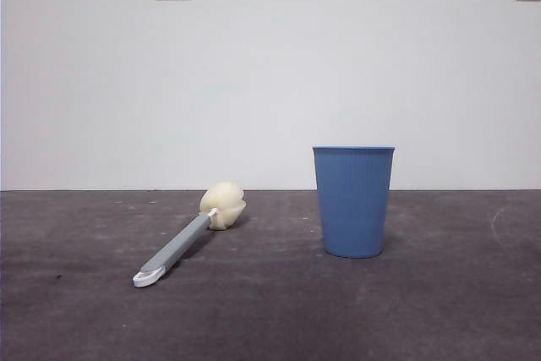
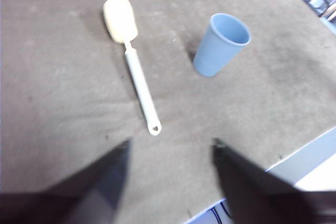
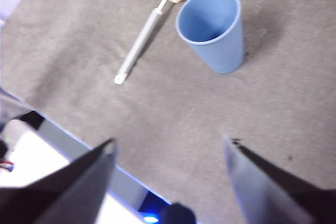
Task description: Pick up the cup brush,pick up the cup,insert the brush into the cup,clean the cup,put the cup brush back,put the cup back to the fixed position on the table
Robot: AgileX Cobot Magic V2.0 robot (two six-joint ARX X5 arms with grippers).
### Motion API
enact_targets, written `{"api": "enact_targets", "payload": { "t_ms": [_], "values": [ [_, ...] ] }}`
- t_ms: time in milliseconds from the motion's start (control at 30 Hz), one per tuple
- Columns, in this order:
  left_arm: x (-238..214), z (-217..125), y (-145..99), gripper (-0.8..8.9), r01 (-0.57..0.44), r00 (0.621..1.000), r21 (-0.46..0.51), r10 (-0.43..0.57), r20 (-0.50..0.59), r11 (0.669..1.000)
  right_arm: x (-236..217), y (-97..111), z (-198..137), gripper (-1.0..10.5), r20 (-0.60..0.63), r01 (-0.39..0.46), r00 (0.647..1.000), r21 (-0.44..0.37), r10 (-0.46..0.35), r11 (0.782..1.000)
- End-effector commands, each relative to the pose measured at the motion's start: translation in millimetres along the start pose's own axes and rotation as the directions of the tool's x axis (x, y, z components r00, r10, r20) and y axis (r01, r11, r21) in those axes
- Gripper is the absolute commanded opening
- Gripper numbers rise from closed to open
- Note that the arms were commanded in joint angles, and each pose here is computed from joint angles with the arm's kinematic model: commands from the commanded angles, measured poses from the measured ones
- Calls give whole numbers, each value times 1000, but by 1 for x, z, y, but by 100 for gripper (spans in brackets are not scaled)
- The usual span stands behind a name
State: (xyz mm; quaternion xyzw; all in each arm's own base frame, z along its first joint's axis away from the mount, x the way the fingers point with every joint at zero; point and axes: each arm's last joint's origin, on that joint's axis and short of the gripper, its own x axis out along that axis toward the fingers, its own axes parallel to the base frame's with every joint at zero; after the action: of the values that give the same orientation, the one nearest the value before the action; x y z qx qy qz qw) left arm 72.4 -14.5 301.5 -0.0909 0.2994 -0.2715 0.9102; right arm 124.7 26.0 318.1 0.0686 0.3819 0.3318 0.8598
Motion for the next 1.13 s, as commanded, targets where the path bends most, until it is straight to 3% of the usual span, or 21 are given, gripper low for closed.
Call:
{"api": "enact_targets", "payload": {
  "t_ms": [33, 333, 633, 1133],
  "values": [
    [1, 5, -1, 574, 18, 1000, 7, -18, 15, 1000, 0, 1, 1, 596, 6, -31, 1000, 11, 31, 999],
    [9, 32, -1, 575, 51, 999, 38, -51, -1, 998, 0, 1, 1, 596, 4, -27, 1000, 34, 27, 999],
    [58, 47, 0, 575, 62, 985, 43, -54, -161, 997, 0, 0, 2, 596, 13, -27, 1000, 27, 26, 999],
    [191, 31, -31, 566, -125, 925, 126, 162, -344, 984, 2, 0, 3, 595, 9, -27, 1000, 42, 26, 999]
  ]
}}
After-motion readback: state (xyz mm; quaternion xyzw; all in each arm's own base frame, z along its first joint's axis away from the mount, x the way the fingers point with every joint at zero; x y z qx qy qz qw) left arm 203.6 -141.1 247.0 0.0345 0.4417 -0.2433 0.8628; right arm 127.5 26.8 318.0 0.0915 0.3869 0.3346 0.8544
